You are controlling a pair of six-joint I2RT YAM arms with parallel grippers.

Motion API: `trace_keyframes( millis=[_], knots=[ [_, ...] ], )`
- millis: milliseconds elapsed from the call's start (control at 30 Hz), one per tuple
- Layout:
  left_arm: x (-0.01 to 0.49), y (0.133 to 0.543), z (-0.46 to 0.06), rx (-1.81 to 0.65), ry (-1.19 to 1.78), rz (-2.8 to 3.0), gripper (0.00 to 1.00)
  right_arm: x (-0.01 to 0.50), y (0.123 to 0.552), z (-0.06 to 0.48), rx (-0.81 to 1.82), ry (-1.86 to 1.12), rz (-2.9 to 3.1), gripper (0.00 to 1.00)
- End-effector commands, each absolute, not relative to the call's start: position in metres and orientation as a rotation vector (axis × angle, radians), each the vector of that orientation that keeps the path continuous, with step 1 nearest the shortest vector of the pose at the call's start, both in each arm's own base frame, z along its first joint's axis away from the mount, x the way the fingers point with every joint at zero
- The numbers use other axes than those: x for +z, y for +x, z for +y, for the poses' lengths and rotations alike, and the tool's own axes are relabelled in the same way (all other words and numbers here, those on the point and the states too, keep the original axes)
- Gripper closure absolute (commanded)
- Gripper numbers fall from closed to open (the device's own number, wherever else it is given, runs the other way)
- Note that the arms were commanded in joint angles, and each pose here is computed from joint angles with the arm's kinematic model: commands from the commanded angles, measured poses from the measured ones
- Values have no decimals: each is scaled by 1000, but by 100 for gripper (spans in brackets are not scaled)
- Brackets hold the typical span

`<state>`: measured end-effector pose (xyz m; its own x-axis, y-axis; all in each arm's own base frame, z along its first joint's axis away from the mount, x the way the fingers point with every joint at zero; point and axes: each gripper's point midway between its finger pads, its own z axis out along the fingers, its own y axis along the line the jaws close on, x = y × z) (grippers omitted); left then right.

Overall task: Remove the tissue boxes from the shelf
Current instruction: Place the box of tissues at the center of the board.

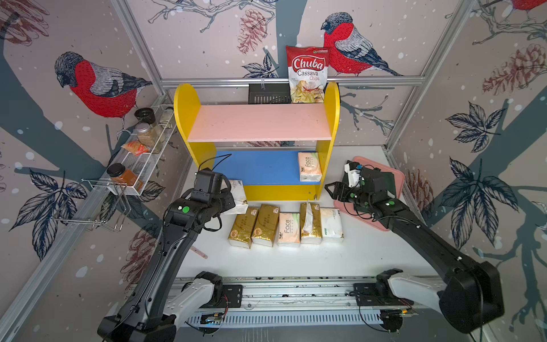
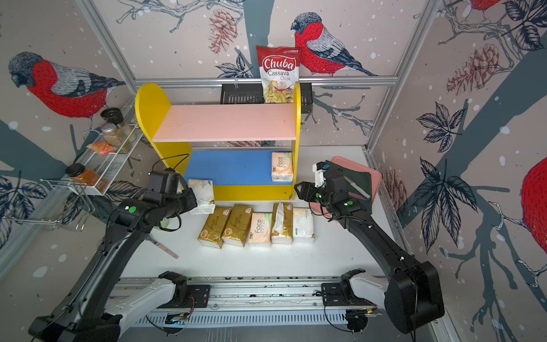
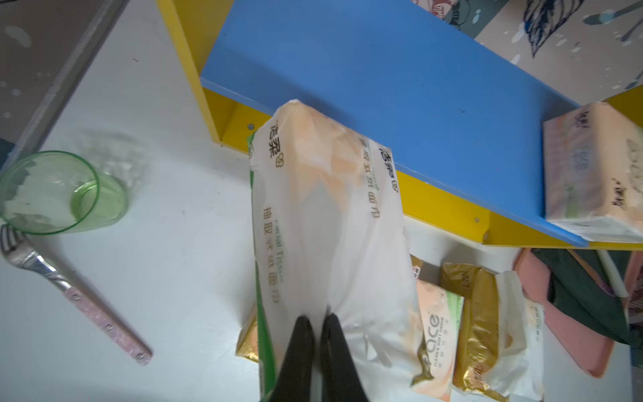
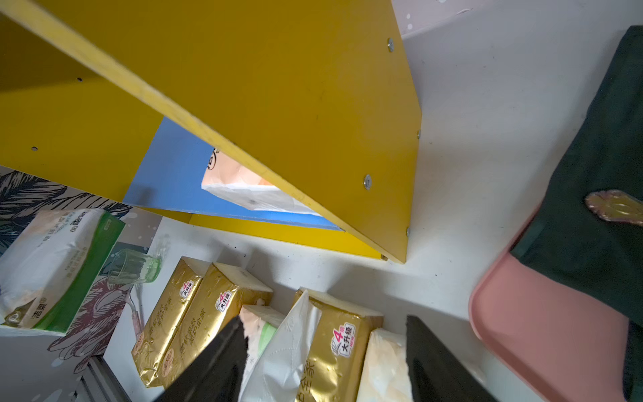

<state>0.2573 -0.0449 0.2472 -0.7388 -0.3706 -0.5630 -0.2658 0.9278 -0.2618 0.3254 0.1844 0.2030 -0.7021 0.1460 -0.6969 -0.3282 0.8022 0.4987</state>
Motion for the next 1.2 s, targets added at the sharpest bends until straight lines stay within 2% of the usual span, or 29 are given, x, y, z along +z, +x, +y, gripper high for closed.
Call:
trace_keyframes(
  millis=[0,200,433,500,767,1167],
  knots=[
    [231,250,-33,-140,-440,2527,100,214,331,192,826,-158,2169,26],
    [204,257,-22,-51,-419,2616,100,210,335,194,825,-176,2179,26],
    [195,271,-9,21,-253,2706,100,208,338,197,834,-183,2180,26],
    [196,278,-12,-66,-224,2694,100,208,339,197,833,-181,2181,26],
    [185,297,-16,-167,-107,2707,100,205,345,201,848,-177,2190,26],
    [154,304,3,-118,-140,2776,100,201,353,211,870,-185,2201,27]
  ],
)
